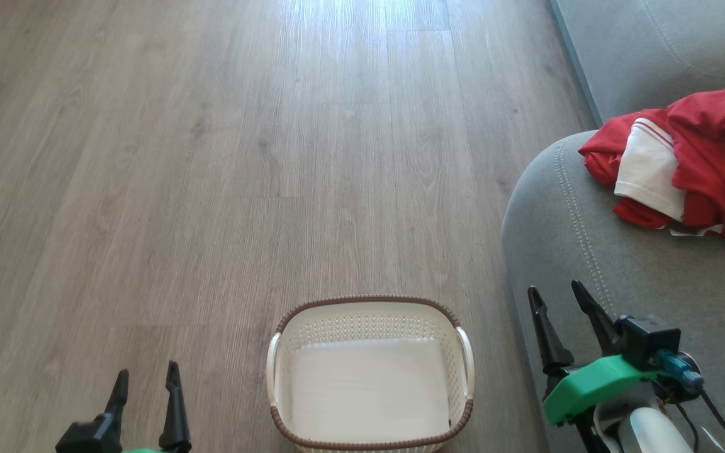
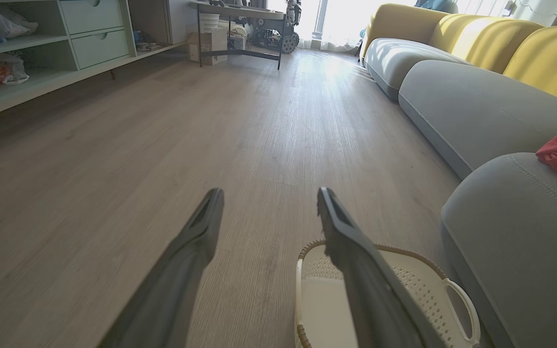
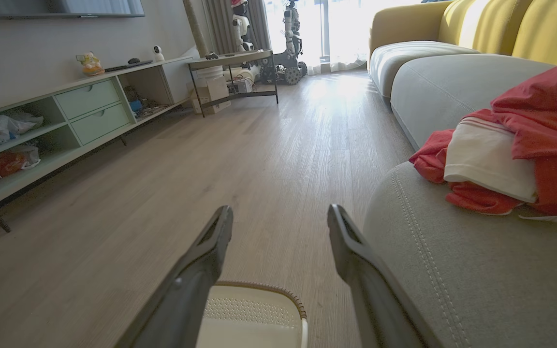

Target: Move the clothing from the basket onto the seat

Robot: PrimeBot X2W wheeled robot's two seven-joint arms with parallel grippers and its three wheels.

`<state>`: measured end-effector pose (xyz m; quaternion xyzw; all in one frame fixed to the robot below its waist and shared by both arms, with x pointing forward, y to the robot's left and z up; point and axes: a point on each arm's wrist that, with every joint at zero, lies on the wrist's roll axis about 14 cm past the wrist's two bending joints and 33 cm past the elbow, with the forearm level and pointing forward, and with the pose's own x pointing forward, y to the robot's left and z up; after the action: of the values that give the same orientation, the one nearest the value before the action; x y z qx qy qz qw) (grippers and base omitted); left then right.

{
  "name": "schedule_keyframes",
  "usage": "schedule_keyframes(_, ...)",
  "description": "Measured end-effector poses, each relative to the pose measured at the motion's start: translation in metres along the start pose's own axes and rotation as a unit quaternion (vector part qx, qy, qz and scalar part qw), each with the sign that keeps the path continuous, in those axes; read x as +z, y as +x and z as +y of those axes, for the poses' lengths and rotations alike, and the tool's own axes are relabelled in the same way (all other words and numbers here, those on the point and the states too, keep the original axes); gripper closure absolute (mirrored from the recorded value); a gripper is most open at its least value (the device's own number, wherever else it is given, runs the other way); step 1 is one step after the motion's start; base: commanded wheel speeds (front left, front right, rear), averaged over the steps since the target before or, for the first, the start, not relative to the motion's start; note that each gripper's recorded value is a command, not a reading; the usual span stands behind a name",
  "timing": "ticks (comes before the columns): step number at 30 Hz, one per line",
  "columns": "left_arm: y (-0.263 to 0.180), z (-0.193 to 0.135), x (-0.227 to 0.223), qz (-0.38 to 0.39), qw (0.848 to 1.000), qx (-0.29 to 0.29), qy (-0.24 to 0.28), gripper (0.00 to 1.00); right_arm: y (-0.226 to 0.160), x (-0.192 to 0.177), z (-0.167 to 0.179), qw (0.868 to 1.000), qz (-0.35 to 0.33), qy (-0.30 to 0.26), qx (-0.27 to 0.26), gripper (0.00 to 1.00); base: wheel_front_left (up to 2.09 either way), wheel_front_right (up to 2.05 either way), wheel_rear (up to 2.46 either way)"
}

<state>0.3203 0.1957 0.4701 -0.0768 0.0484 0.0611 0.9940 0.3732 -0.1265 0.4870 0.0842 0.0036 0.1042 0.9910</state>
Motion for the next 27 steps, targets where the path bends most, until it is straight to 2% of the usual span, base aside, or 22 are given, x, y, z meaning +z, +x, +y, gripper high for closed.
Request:
schedule_keyframes(22,0.001,0.001,-0.001,0.001,1.000,0.001,-0.004,0.00,0.001,-0.002,0.000,1.000,0.003,0.005,0.000,0.00,0.00,0.00,0.00)
schedule_keyframes(23,0.001,0.001,-0.002,0.002,1.000,0.001,-0.005,1.00,0.001,-0.003,0.000,1.000,0.005,0.005,0.000,1.00,0.00,0.00,0.00)
schedule_keyframes(27,-0.005,0.000,-0.024,0.035,0.999,0.008,-0.007,1.00,-0.012,-0.032,-0.005,0.999,0.050,0.009,-0.011,1.00,0.00,0.00,0.00)
